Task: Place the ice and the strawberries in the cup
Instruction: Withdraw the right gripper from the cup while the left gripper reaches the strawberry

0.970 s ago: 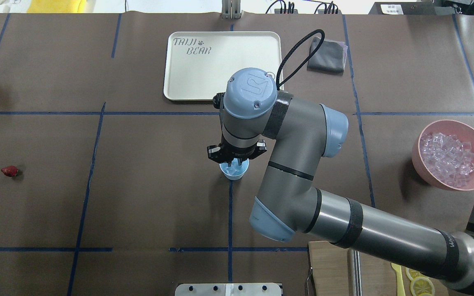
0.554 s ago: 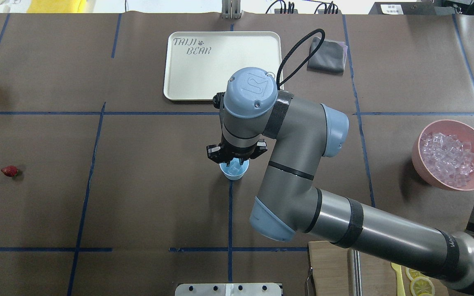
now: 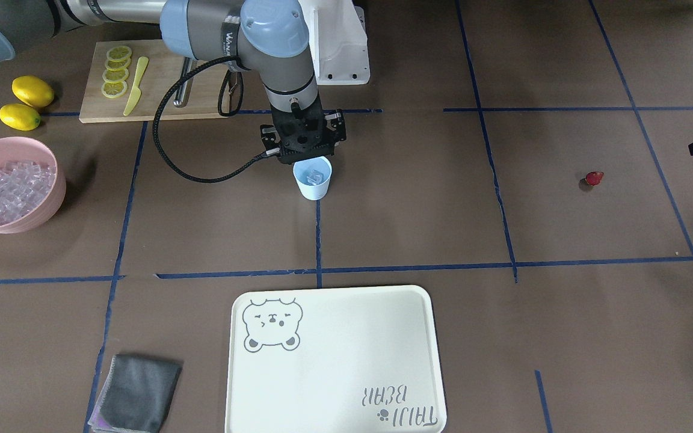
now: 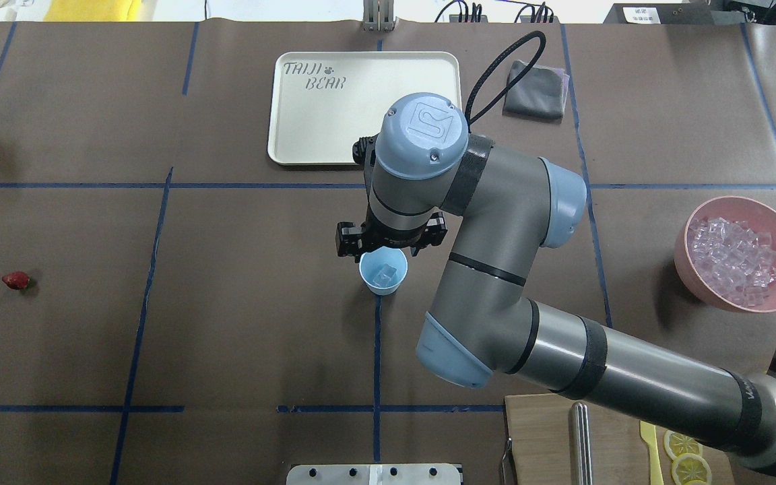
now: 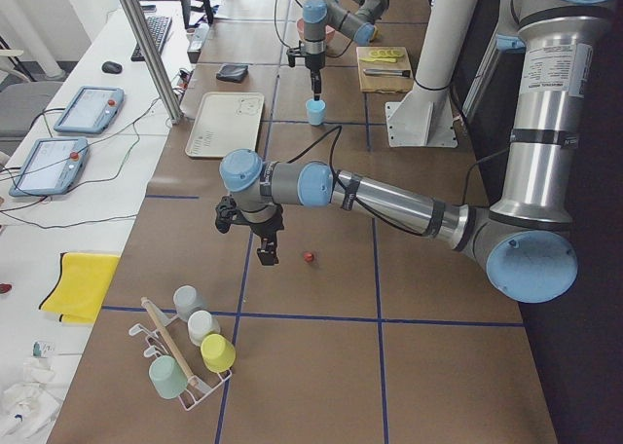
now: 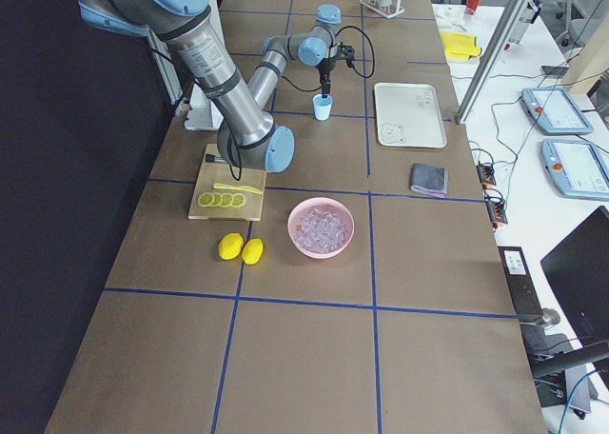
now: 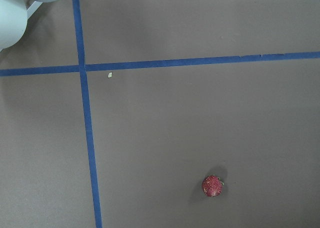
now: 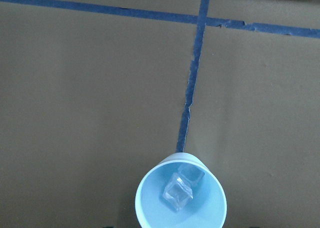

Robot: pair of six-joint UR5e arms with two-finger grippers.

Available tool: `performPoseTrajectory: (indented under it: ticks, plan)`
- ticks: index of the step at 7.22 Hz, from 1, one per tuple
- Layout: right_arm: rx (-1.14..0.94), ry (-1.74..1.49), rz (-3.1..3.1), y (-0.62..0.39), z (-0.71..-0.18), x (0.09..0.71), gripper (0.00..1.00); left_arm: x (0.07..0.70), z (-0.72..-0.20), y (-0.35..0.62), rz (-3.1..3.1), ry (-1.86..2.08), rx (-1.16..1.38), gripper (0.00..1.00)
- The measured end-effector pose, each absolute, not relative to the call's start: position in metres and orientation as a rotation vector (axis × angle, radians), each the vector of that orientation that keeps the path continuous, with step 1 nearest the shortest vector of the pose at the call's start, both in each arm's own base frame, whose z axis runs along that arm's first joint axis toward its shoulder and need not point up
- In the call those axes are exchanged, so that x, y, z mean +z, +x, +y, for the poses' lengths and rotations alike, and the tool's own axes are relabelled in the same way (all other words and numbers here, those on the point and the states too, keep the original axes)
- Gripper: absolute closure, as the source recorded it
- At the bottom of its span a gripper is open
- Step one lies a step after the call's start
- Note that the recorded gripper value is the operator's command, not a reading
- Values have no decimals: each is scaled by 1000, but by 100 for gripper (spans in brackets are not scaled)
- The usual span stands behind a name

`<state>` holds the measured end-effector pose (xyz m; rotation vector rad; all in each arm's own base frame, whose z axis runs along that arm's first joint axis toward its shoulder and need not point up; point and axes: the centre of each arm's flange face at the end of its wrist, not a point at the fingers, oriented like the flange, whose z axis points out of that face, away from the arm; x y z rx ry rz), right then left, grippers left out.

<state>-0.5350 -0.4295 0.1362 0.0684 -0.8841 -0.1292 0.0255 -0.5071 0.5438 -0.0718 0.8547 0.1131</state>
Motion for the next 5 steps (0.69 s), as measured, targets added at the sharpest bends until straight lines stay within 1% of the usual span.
performPoseTrajectory:
  ticks: [2,4,5]
  plan:
    - [-107,77,-866,-490,-439,127,0,540,-506,36,853,-89,101,0]
    - [-140,116,-820,-429,-458,143,0,542,-497,50,846,-97,66,0]
    - [-158,127,-803,-400,-473,156,0,550,-484,61,842,-77,51,0]
